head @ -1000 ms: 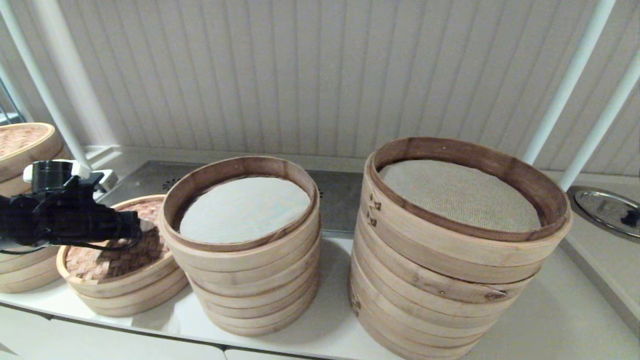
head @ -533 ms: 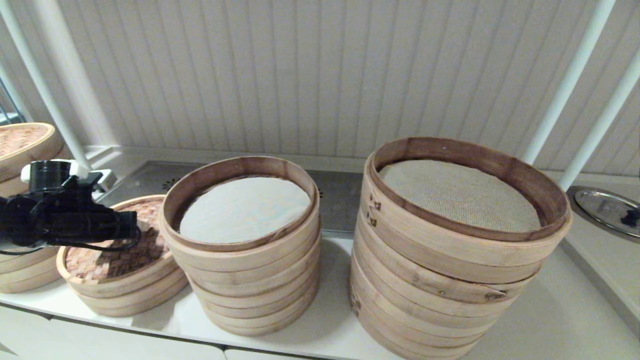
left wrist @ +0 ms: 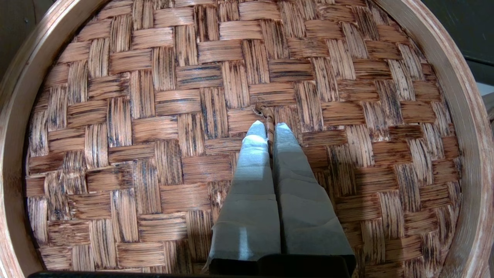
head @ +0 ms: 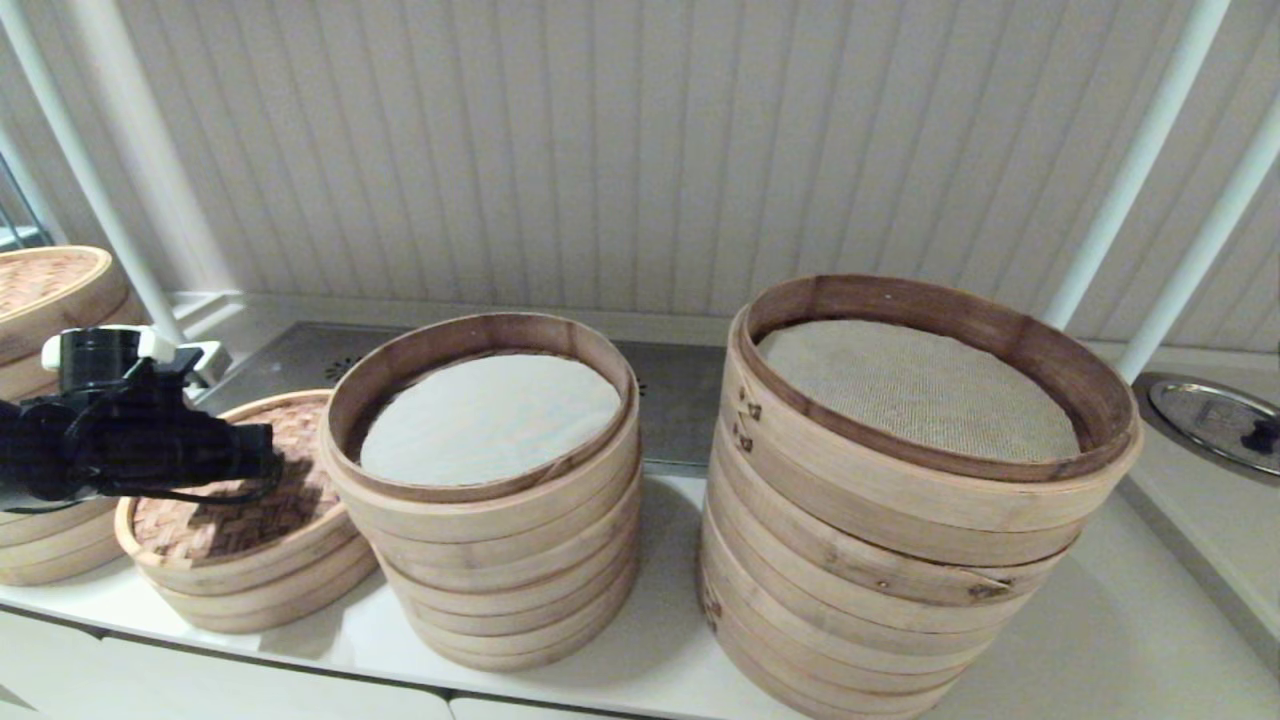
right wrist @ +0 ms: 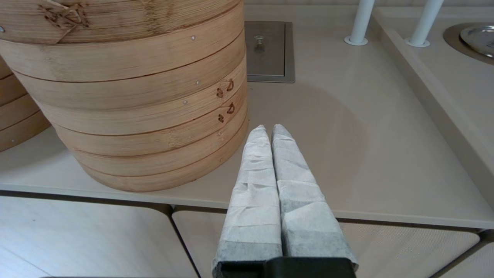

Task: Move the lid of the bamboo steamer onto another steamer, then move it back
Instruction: Pick up the steamer

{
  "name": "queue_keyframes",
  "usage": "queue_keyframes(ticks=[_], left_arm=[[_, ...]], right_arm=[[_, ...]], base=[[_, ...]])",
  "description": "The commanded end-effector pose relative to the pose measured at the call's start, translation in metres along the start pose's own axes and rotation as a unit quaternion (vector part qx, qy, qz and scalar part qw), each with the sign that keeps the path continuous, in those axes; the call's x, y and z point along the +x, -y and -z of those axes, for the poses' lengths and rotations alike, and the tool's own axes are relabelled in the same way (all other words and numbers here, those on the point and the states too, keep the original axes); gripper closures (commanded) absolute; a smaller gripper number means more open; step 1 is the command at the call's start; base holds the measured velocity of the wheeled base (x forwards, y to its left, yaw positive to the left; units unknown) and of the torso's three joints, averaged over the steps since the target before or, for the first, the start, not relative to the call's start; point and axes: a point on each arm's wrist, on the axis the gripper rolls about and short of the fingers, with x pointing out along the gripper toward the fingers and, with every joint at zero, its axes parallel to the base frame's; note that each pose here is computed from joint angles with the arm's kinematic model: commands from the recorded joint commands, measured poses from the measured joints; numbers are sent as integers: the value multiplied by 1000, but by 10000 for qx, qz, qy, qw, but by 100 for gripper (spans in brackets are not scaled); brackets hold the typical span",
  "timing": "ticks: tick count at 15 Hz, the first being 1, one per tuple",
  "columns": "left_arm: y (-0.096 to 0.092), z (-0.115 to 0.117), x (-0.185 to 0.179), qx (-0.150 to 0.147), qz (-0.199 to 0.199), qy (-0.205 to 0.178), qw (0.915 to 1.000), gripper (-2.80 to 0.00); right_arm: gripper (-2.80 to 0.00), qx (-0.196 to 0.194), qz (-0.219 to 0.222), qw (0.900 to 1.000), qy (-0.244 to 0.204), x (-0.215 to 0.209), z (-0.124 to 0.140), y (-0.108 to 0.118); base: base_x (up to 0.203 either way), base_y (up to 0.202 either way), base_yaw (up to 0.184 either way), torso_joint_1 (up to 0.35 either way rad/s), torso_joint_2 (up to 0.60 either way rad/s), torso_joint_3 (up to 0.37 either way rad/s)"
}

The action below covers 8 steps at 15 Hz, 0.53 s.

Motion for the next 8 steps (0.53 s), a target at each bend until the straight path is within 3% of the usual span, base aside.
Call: queue_keyframes(ticks=[1,8], left_arm=[[-1,0,1,-5,-4,-13,10000,0],[1,-9,-12,-32,-17,221,9997,0]], right_arm=[[0,1,-2,10000,-6,0,0,0],[0,1,-2,10000,-6,0,0,0]], base=[[0,0,0,0,0,0],[0,0,0,0,0,0]])
